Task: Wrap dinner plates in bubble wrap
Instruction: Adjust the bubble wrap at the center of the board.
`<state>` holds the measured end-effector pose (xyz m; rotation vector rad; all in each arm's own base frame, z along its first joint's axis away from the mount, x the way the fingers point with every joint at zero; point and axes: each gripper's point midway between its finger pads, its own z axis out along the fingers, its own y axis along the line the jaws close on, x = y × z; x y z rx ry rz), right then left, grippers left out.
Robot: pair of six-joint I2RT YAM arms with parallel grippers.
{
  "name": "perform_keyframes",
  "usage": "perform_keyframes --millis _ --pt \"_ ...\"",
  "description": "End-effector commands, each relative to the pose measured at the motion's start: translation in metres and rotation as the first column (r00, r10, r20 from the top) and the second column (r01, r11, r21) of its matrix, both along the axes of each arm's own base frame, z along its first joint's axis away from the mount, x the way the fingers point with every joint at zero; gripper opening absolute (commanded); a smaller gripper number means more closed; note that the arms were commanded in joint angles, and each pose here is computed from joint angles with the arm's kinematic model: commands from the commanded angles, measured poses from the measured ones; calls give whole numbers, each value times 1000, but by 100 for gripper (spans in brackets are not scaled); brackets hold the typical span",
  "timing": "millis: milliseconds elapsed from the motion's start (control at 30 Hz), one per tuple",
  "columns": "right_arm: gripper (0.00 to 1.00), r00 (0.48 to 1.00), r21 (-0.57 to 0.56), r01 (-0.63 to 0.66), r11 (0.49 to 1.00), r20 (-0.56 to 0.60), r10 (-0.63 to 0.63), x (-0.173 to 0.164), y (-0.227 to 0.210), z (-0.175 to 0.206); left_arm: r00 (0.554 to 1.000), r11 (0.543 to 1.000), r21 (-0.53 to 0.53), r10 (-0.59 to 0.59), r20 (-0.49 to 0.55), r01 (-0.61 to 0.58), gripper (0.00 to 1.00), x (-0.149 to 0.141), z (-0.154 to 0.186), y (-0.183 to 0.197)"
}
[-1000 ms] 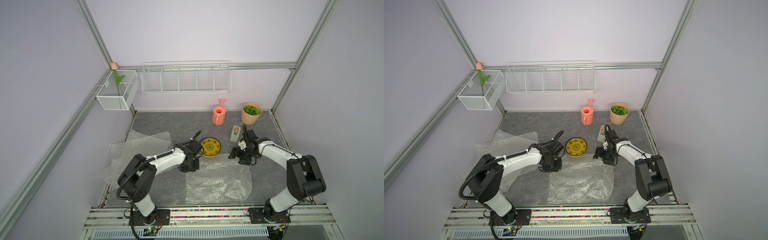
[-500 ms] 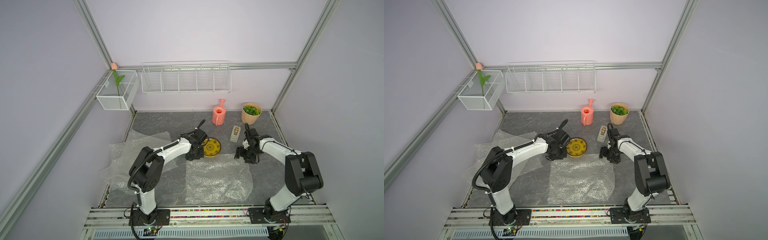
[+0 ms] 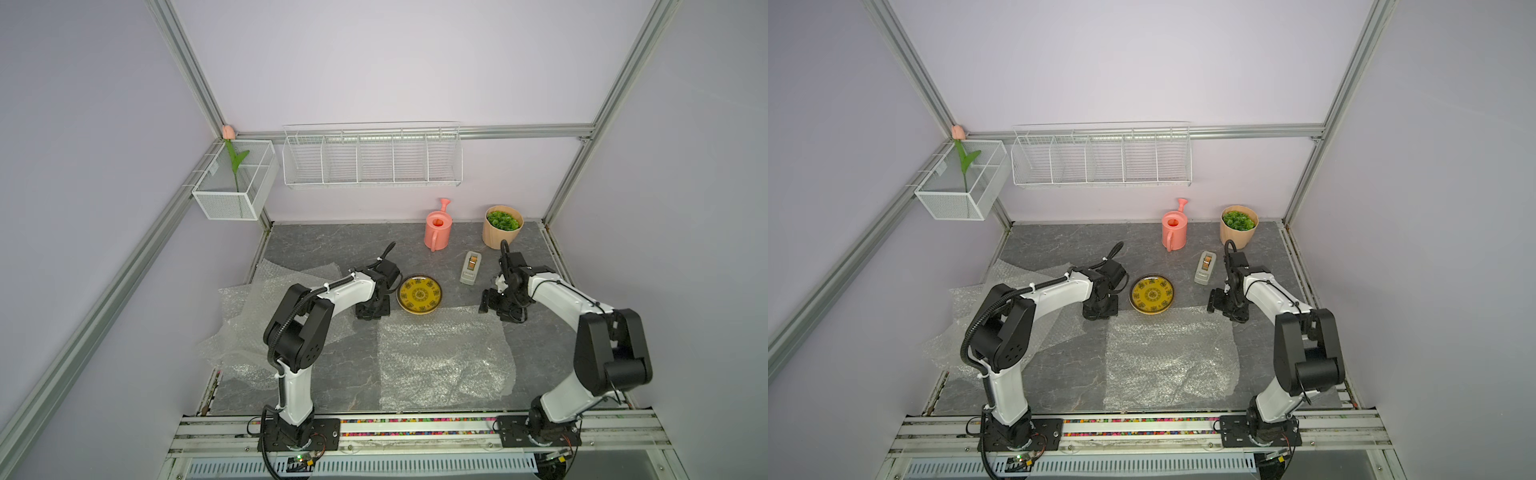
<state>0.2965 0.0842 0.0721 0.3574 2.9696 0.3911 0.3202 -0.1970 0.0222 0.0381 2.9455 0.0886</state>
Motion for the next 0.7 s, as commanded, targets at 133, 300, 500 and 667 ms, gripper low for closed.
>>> perform_keyframes --millis 133,300,500,667 --pt "76 992 77 58 995 -116 -48 -80 3 13 999 999 46 0 34 -2 10 0 40 14" --pt "79 985 158 106 982 -154 -81 -102 13 -8 997 995 -58 -76 34 78 11 -27 70 -27" --pt "77 967 -15 145 989 -211 -145 -107 -13 -49 990 948 -299 -132 -44 113 11 -74 50 -93" --pt "74 959 30 164 986 -240 -152 -107 -4 -67 990 941 -334 -95 -107 55 11 -88 12 -91"
